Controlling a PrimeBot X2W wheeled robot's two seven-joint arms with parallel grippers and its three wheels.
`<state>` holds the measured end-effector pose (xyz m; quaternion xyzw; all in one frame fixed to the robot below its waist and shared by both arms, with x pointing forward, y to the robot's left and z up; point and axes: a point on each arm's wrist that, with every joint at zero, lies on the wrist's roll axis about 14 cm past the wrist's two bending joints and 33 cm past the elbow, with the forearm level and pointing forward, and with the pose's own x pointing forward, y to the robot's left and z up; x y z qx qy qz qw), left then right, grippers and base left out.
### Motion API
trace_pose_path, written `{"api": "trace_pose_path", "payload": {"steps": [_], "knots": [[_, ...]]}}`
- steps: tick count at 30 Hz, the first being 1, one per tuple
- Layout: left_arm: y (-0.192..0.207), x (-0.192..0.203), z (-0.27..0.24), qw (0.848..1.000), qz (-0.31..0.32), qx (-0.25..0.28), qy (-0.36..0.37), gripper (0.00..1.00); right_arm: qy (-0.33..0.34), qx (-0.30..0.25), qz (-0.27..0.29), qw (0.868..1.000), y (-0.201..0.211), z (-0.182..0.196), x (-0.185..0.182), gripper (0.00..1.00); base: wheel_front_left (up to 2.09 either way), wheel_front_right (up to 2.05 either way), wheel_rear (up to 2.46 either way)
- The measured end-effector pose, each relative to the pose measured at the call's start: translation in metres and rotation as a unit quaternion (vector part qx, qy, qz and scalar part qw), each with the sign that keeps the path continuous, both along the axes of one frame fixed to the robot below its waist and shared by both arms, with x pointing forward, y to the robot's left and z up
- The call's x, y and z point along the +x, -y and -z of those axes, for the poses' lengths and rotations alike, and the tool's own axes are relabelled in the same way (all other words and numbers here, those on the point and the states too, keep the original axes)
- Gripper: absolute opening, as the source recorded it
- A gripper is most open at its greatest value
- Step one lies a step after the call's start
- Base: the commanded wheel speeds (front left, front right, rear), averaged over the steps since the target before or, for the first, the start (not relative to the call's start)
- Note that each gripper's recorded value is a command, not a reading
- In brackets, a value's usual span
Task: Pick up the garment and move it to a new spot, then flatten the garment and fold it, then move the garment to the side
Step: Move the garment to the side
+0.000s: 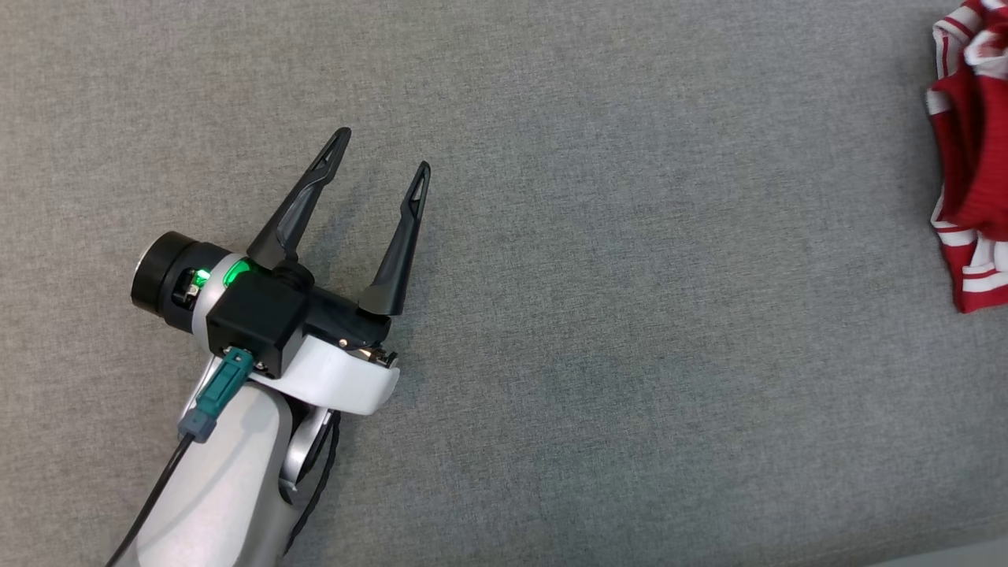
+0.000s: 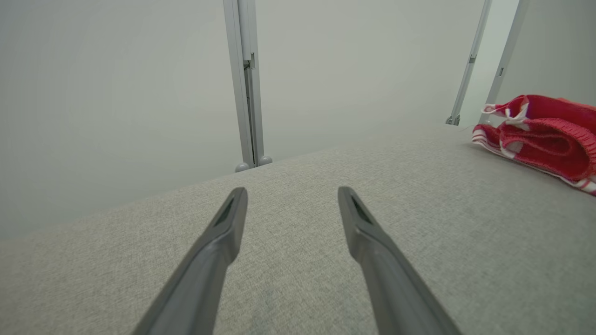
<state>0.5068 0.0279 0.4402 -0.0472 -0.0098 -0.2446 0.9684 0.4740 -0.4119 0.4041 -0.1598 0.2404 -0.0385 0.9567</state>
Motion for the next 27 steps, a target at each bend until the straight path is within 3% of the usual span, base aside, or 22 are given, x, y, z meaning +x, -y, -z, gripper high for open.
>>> {"api": "trace_pose_path", "payload": {"steps": [6,11,20,27], "knots": [[0.002,-0.001,-0.008,1.000,0.003,0.000,0.007,1.00,0.061,0.025,0.028,0.997,-0.003,-0.023,0.008,1.00,0.00,0.00,0.00],[0.002,-0.013,-0.014,1.000,-0.002,-0.005,0.001,1.00,0.116,0.078,0.035,0.990,-0.034,-0.034,-0.006,1.00,0.00,0.00,0.00],[-0.012,-0.038,-0.038,0.999,-0.034,-0.018,0.002,1.00,0.223,0.147,0.048,0.962,-0.083,-0.071,-0.051,1.00,0.00,0.00,0.00],[-0.042,-0.052,-0.047,0.996,-0.085,-0.021,0.002,1.00,0.268,0.204,0.009,0.942,-0.149,-0.088,-0.045,1.00,0.00,0.00,0.00]]}}
